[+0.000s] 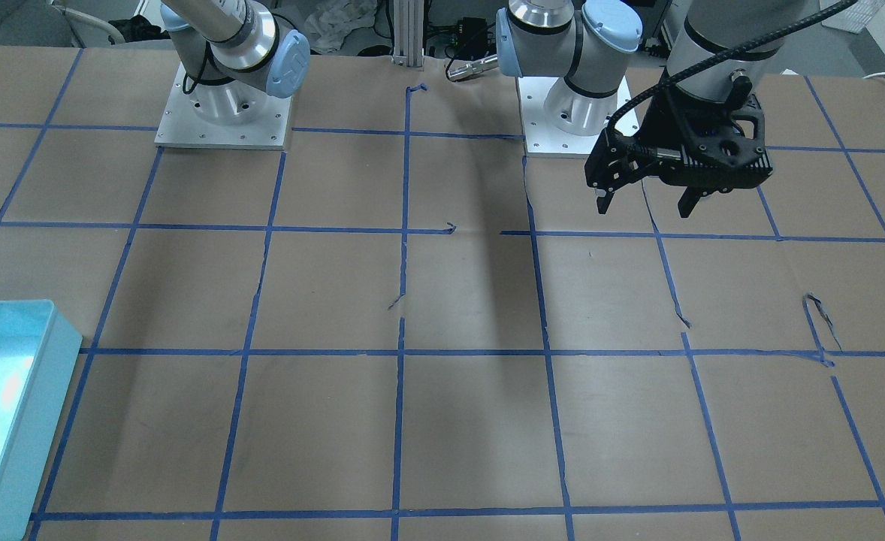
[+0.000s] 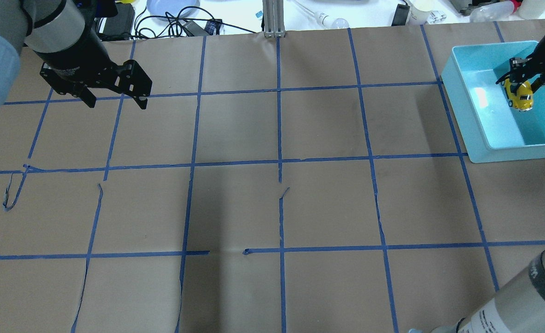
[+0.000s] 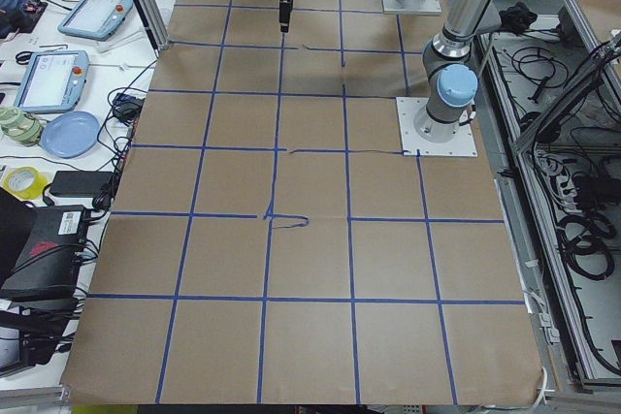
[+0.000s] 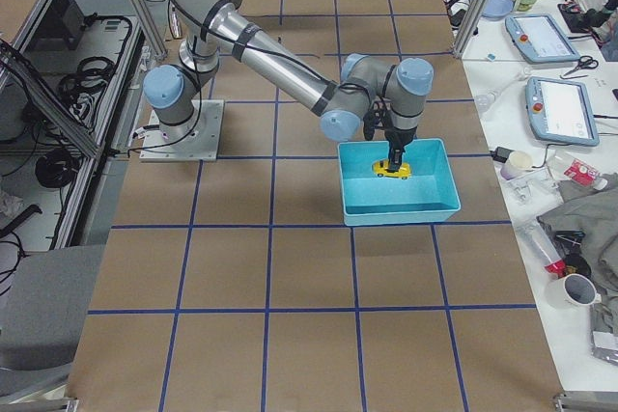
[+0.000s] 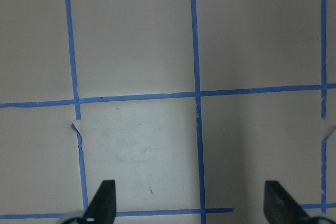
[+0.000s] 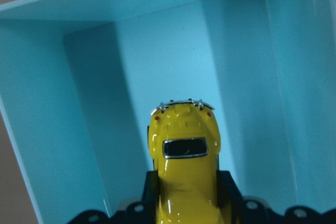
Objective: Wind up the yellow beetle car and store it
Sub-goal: 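Lift the car with the right gripper and move it over the blue bin, then lower the car into the blue bin and open the right gripper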
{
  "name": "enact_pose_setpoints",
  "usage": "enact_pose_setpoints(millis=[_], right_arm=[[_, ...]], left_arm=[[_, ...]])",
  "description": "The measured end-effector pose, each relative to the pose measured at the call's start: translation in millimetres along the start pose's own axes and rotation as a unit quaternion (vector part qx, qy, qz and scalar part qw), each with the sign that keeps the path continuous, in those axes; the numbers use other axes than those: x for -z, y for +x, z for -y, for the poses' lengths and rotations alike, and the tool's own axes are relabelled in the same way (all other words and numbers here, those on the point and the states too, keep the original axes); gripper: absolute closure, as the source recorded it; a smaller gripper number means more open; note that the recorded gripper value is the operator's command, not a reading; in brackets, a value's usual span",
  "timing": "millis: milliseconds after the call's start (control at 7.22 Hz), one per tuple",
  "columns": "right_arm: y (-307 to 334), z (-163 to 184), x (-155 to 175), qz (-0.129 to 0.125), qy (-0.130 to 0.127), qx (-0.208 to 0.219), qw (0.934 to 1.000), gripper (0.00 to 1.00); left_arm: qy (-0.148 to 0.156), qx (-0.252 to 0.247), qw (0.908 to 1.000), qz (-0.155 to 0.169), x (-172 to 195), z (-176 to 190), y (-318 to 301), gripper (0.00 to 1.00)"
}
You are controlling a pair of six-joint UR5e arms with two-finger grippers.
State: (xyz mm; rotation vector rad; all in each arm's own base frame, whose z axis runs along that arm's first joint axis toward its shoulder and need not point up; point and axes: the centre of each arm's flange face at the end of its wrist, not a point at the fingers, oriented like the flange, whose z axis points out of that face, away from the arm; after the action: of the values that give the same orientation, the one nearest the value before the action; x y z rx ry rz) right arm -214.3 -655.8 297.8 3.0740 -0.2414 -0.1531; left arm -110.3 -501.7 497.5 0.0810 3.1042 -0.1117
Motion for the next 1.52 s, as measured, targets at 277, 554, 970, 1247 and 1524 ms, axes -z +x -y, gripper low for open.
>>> enact_pose_setpoints(millis=[277,554,970,1247,1524], right_arm=[[-2.9,-6.0,-30.7,-0.012,-0.015,0.016,0.9997,1.00],[0.2,-9.6,-51.0,-0.031,-0.017,0.042,0.9985,0.90],[3.2,-9.0,-65.3,-0.040,-0.021,0.059,0.9973,0.17],[3.3,-8.1,-69.2,-0.037,-0.023,0.043,0.9981,0.00],[2.5,-7.6,-61.6,-0.034,-0.026,-0.002,0.9991,0.04]], left_arm=[[0.000,0.003,1.0000,-0.003,0.8,0.1,-3.2,0.00],[-0.005,0.002,1.0000,-0.004,0.2,-0.4,-10.5,0.00],[-0.010,-0.009,0.9999,-0.007,-0.8,-1.3,-11.7,0.00],[-0.007,-0.010,0.9999,-0.008,1.6,-2.6,-9.6,0.00],[-0.006,-0.006,0.9999,-0.009,3.3,-4.0,-9.3,0.00]])
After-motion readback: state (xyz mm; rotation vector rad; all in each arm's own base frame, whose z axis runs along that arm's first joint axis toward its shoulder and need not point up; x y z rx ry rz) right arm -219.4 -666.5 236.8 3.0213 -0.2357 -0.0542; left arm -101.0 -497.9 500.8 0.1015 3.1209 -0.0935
